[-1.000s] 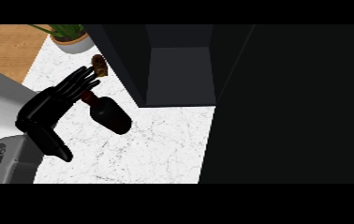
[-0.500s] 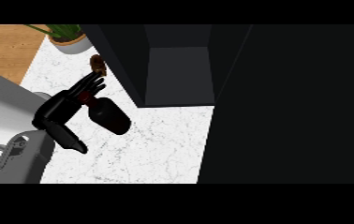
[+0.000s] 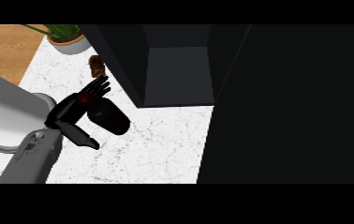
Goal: Pick up the wine, place it into the cabinet and close the cabinet
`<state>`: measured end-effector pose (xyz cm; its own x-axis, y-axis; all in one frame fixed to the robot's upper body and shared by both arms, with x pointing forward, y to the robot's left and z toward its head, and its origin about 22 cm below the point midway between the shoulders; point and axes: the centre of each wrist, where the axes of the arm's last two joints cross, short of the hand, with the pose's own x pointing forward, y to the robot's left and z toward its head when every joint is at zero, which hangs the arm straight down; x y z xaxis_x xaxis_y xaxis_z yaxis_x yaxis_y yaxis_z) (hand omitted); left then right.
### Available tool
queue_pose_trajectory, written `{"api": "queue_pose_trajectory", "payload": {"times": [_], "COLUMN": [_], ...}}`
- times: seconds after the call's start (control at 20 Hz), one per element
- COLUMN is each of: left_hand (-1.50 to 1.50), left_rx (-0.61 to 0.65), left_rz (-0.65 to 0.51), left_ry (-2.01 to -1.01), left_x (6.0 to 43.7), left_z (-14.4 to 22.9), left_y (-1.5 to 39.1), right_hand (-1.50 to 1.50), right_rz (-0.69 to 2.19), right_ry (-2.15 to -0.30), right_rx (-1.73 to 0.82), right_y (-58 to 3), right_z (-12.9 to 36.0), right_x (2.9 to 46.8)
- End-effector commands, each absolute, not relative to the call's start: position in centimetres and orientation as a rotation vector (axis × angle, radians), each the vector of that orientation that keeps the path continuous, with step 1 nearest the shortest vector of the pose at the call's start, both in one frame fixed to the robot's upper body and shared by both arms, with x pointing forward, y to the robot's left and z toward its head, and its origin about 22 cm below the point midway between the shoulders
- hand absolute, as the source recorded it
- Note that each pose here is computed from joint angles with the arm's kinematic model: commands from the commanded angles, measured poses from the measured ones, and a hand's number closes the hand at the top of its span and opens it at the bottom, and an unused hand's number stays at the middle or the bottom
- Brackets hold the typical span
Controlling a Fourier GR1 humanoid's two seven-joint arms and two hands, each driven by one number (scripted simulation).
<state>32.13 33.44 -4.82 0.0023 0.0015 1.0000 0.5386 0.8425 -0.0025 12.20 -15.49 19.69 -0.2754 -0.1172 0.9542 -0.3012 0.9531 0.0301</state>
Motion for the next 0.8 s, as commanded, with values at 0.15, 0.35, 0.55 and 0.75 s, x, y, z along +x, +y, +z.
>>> {"api": "queue_pose_trajectory", "payload": {"times": [0.15, 0.35, 0.55, 0.75], "left_hand": [-1.5, -1.5, -1.5, -1.5], "left_rx": [-0.619, -0.665, -0.656, -0.684], "left_rz": [-0.424, -0.435, -0.401, -0.439], "left_ry": [-1.443, -1.426, -1.434, -1.429], "left_x": [30.5, 32.8, 31.3, 30.8], "left_z": [-7.9, -7.0, -8.5, -9.5], "left_y": [33.8, 32.7, 33.1, 31.4], "right_hand": [-1.5, -1.5, -1.5, -1.5], "right_rz": [0.193, 0.172, 0.178, 0.199], "right_ry": [-1.941, -1.944, -1.928, -1.942], "right_rx": [0.284, 0.296, 0.29, 0.277], "right_y": [-17.4, -16.3, -17.2, -17.7], "right_z": [21.6, 20.7, 21.4, 21.9], "right_x": [9.0, 10.1, 9.1, 8.9]}}
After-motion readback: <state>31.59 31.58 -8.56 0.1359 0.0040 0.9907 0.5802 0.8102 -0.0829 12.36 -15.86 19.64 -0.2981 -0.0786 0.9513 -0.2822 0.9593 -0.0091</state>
